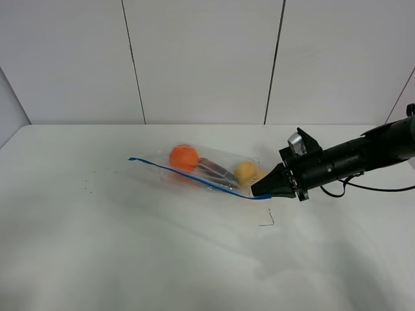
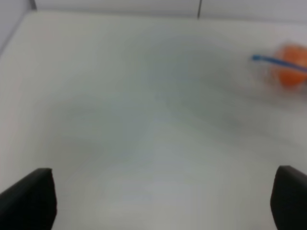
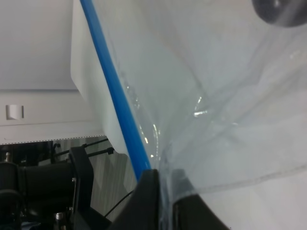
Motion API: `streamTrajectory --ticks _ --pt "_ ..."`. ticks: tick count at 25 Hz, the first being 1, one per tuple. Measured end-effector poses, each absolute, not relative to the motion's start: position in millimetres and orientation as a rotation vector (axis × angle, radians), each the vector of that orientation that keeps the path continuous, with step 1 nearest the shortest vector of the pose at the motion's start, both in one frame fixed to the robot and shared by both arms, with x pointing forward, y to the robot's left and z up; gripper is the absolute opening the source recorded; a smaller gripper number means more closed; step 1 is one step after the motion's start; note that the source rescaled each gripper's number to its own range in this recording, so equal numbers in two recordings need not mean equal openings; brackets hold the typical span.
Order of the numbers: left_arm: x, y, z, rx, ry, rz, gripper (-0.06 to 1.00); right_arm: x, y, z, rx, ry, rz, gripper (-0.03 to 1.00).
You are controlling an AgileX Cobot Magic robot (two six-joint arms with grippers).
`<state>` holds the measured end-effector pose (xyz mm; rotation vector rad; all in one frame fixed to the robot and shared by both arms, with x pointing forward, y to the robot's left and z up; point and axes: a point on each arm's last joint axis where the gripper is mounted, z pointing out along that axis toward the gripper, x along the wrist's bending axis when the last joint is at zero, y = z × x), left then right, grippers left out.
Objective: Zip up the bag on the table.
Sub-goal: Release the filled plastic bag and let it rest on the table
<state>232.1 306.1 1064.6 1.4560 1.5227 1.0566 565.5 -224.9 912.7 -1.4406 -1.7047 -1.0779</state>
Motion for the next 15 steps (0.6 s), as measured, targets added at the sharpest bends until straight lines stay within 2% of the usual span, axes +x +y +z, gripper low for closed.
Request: streamTrajectory --ticks 15 --pt "233.3 304.5 1051.9 1.546 1.558 1.000 1.00 565.8 -224.8 913.0 -1.439 -1.705 -1.085 0.00"
